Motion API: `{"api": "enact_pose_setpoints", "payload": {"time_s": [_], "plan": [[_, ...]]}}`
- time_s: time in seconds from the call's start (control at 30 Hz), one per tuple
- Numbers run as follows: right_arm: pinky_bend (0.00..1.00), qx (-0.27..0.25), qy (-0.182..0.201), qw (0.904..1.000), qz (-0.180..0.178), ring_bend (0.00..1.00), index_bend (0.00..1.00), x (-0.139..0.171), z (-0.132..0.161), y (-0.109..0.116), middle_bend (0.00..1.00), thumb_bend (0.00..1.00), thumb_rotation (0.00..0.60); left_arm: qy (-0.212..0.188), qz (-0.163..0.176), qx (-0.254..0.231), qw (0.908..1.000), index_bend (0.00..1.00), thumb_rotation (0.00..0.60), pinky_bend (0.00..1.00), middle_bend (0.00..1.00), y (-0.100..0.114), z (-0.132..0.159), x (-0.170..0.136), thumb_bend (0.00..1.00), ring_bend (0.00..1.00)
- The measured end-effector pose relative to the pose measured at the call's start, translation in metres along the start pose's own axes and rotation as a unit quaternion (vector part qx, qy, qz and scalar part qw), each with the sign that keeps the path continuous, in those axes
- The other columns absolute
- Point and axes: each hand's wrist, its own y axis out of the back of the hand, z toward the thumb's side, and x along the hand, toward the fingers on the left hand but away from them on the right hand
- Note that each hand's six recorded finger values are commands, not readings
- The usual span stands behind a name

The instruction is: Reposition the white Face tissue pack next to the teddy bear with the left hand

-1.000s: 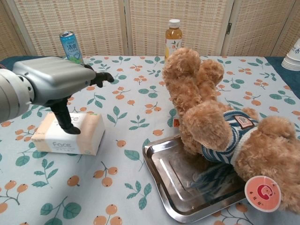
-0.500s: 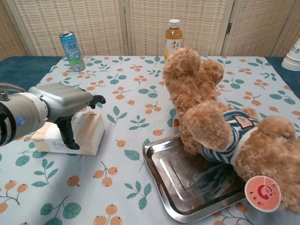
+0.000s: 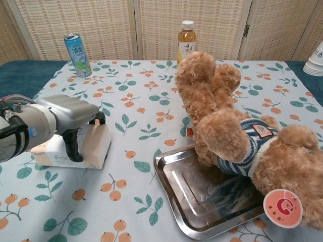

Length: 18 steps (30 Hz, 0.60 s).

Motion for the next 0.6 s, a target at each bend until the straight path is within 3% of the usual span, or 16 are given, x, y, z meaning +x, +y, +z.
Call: {"api": "enact_pose_setpoints", "payload": {"time_s": [0.2,0.4,0.6], "plan": [[0.00,0.000,-0.001,1.0000,0.002,0.00,0.14,-0.001,0.000,-0.001,0.05,0.12,0.600,0.004,0.019,-0.002,0.9998,0.43,0.600,0.24,0.51,0.008,-0.002,-0.001,0.30,0.22],[0.00,0.000,-0.002,1.0000,0.003,0.00,0.14,-0.001,-0.001,-0.001,0.05,0.12,0.600,0.000,0.054,0.005,0.9985,0.44,0.600,0.27,0.54,0.026,-0.009,-0.005,0.32,0.25],[0.00,0.001,-0.004,1.0000,0.004,0.00,0.14,-0.002,-0.001,-0.002,0.05,0.12,0.600,-0.002,0.105,-0.055,0.9930,0.48,0.600,0.31,0.59,0.058,-0.022,-0.011,0.32,0.31]]}}
